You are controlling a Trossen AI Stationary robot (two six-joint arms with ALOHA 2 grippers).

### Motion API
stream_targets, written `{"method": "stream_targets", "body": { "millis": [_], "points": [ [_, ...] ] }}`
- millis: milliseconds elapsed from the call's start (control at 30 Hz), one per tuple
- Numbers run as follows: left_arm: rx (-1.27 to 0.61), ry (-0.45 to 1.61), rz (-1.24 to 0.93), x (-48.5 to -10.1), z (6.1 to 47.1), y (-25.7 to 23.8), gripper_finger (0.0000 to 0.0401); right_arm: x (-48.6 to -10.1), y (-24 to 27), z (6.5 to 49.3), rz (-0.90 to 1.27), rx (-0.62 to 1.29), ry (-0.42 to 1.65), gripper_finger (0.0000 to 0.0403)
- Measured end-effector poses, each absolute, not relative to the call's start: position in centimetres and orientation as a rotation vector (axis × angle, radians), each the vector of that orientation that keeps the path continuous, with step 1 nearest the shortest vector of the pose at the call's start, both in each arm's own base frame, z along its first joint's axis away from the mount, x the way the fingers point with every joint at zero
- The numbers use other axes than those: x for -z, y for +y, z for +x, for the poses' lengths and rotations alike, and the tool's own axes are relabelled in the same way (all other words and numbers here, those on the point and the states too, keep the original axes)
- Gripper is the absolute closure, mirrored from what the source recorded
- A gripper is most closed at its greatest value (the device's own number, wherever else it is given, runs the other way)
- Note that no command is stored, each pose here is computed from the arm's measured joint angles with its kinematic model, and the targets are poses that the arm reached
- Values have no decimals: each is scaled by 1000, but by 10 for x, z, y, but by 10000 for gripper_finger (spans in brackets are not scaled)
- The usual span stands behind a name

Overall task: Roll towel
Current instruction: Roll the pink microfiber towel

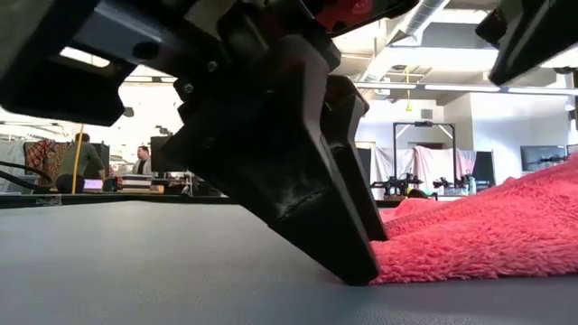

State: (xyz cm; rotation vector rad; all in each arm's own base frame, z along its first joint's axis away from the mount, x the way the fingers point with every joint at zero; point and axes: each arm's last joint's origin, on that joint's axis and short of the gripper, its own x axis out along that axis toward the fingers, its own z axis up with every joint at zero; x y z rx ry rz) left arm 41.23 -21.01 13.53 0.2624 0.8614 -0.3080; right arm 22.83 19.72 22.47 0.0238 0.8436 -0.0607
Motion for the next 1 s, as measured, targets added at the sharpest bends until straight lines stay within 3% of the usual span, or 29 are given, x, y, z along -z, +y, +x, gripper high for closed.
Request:
{"method": "stream_targets", "body": {
  "millis": [267, 667, 1000],
  "points": [
    [191, 811, 143, -139, 417, -210, 248, -232, 248, 253, 128, 20, 794, 304],
    [117, 776, -70, -143, 419, -214, 248, -169, 262, 237, -171, 109, 1095, 304],
    [99, 791, -175, -142, 418, -216, 248, -164, 264, 235, -208, 114, 1090, 304]
  ]
}}
